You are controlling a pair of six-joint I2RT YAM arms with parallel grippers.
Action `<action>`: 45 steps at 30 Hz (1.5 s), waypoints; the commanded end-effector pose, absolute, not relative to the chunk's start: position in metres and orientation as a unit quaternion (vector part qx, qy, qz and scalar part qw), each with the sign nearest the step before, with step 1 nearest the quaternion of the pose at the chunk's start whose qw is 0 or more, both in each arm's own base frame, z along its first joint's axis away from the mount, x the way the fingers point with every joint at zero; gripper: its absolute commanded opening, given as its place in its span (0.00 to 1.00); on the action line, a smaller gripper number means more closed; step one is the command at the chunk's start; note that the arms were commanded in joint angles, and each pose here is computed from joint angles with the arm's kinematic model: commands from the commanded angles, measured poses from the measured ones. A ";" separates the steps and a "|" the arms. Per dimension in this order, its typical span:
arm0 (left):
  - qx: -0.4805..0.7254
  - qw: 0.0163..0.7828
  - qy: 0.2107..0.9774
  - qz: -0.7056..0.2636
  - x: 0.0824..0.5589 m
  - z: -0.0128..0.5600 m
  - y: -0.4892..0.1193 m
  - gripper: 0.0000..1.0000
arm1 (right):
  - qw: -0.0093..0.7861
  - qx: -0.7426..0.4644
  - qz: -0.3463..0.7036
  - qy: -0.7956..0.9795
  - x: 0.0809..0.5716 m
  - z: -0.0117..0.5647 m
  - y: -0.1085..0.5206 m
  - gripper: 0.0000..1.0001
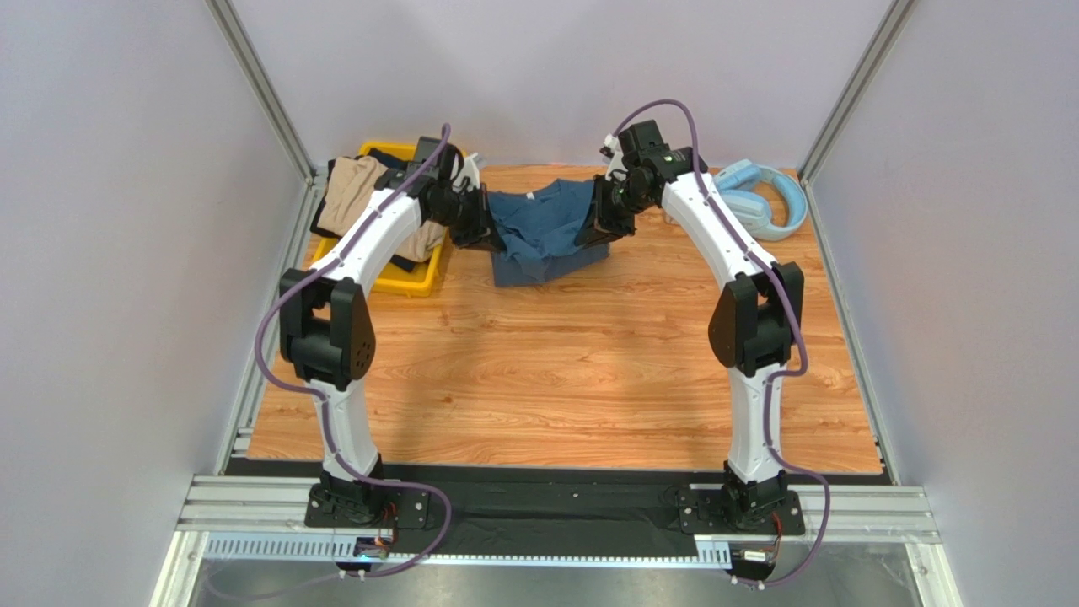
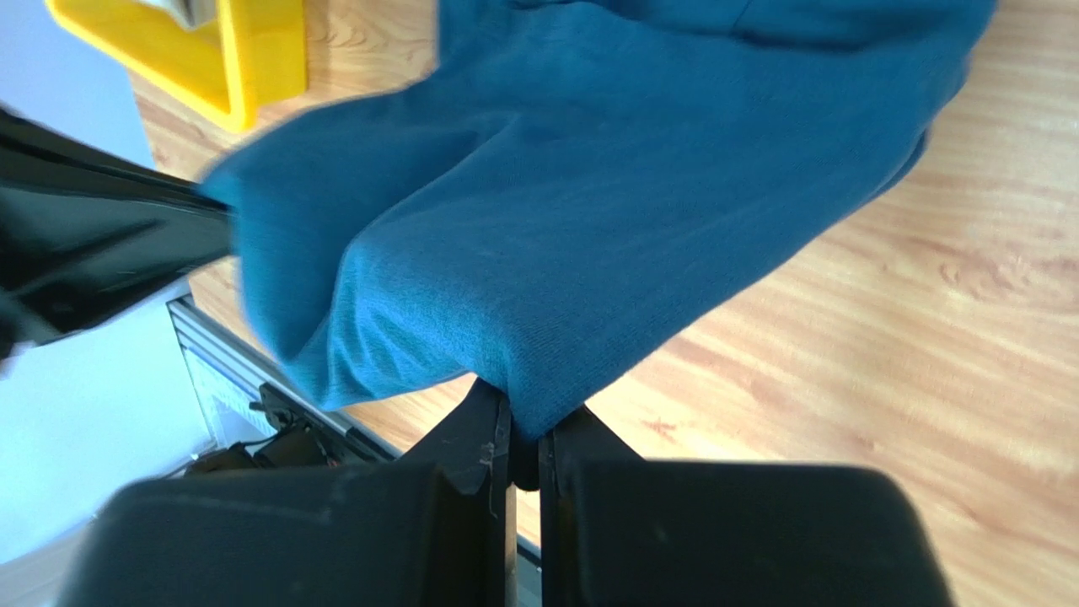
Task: Fold and stack the t-shirts
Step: Fold the tshirt
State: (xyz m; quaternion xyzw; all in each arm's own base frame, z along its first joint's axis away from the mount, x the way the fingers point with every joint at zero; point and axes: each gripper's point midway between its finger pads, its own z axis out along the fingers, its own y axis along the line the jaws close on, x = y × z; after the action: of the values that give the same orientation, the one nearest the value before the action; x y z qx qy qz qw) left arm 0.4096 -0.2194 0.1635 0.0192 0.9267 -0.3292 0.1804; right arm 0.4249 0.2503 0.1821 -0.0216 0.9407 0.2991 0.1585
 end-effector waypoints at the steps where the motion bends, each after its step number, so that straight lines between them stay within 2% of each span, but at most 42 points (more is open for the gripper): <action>1: 0.004 0.215 0.931 -0.296 0.453 0.170 -0.214 0.00 | 0.163 -0.027 0.309 0.937 0.447 0.173 0.253 0.00; 8: -0.009 0.225 0.930 -0.290 0.503 0.151 -0.222 0.00 | 0.190 -0.005 0.331 0.925 0.489 0.163 0.249 0.00; 18: -0.040 0.295 0.921 -0.252 0.553 0.155 -0.200 0.00 | 0.239 0.036 0.368 0.898 0.542 0.156 0.230 0.00; 26: -0.050 0.336 0.905 -0.255 0.583 0.159 -0.197 0.00 | 0.286 0.049 0.420 0.860 0.579 0.169 0.235 0.00; 38: -0.089 0.338 0.901 -0.257 0.613 0.116 -0.198 0.01 | 0.332 0.127 0.441 0.824 0.639 0.128 0.230 0.06; 39: -0.090 0.343 0.898 -0.260 0.616 0.117 -0.198 0.04 | 0.336 0.137 0.442 0.820 0.643 0.132 0.228 0.09; 40: -0.097 0.344 0.897 -0.261 0.619 0.114 -0.198 0.21 | 0.343 0.141 0.442 0.817 0.648 0.132 0.228 0.22; 41: -0.101 0.352 0.893 -0.262 0.624 0.117 -0.195 0.28 | 0.351 0.152 0.433 0.816 0.653 0.129 0.223 0.40; 42: -0.103 0.354 0.891 -0.264 0.627 0.117 -0.195 0.30 | 0.354 0.156 0.430 0.815 0.655 0.127 0.222 0.43; 45: -0.110 0.371 0.885 -0.259 0.635 0.125 -0.186 0.53 | 0.368 0.166 0.424 0.811 0.661 0.134 0.214 0.51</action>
State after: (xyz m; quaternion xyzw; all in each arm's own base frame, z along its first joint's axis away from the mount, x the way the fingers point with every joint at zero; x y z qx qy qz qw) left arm 0.6060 -0.1992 0.0814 -0.0970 0.9139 -0.2515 0.3035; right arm 0.6263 0.2306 0.0815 0.1558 0.8497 0.4175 0.2816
